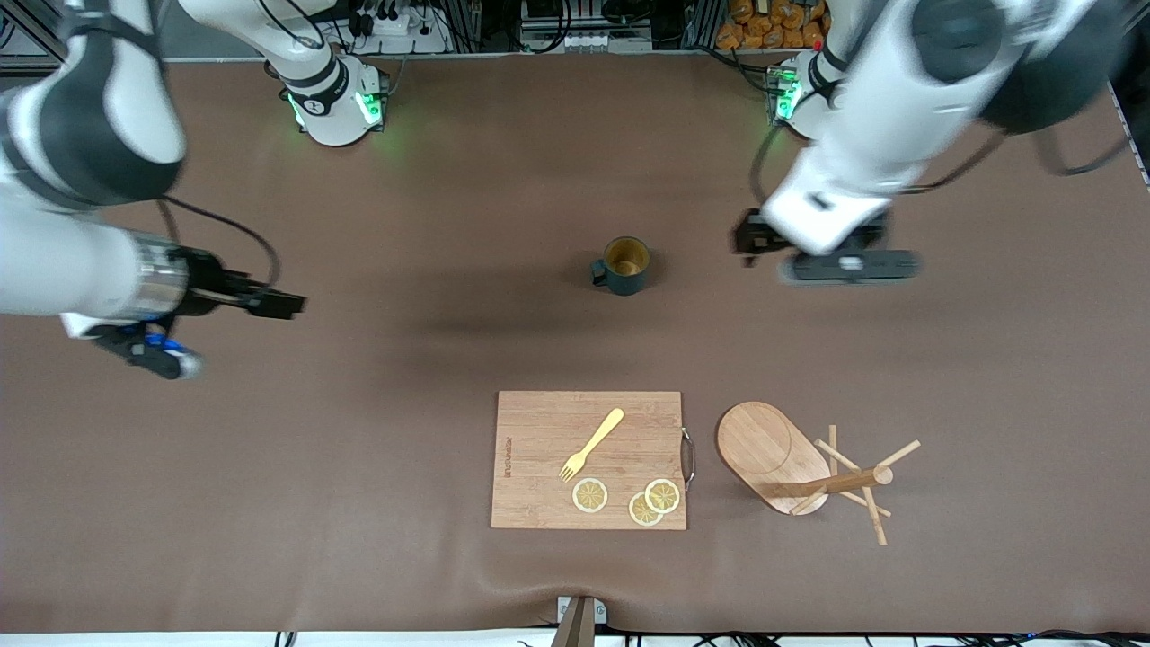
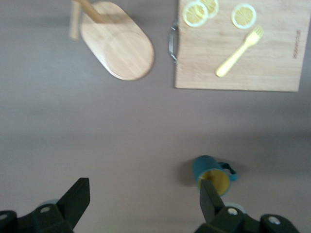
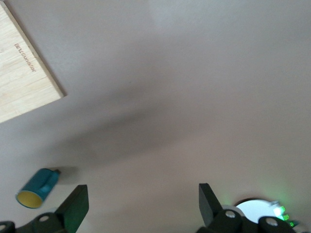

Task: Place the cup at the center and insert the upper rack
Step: 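Withdraw the right gripper while the left gripper reaches toward the mug, then lower the left gripper and grasp the teal mug's handle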

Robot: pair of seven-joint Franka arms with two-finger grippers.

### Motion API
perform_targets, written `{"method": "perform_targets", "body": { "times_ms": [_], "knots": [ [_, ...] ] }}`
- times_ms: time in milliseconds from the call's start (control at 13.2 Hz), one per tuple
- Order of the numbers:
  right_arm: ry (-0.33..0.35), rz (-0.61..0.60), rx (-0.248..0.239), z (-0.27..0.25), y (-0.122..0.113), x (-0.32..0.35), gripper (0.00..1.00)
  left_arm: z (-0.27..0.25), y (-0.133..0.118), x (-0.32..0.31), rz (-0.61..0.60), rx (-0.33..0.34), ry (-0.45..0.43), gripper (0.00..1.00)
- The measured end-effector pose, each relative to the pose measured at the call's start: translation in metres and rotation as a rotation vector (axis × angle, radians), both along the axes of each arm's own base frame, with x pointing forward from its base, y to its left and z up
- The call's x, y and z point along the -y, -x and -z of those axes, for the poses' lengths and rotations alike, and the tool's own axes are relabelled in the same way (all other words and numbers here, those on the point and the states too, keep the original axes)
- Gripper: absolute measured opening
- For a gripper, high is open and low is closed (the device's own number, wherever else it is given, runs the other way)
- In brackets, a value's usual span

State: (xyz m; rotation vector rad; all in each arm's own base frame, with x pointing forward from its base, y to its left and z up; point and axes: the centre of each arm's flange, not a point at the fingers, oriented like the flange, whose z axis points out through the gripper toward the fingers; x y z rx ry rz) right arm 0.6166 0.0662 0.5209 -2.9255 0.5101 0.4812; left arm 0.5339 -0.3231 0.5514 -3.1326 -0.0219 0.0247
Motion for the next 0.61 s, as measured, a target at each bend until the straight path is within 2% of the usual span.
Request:
{"method": "perform_targets", "body": {
  "times_ms": [227,378,605],
  "knots": [
    [0.041,-0.081,0.025,-0.01,0.007,0.027,1.0,0.033,0.031,0.082,-0.023,0.024,-0.047,1.0],
    [0.036,-0.112,0.049,-0.014,0.019,0.035,1.0,0.059,0.062,0.141,-0.042,0.052,-0.056,1.0],
    [0.029,-0.209,0.156,-0.02,0.05,0.052,1.0,0.091,0.118,0.211,-0.038,0.112,-0.107,1.0]
  ]
}}
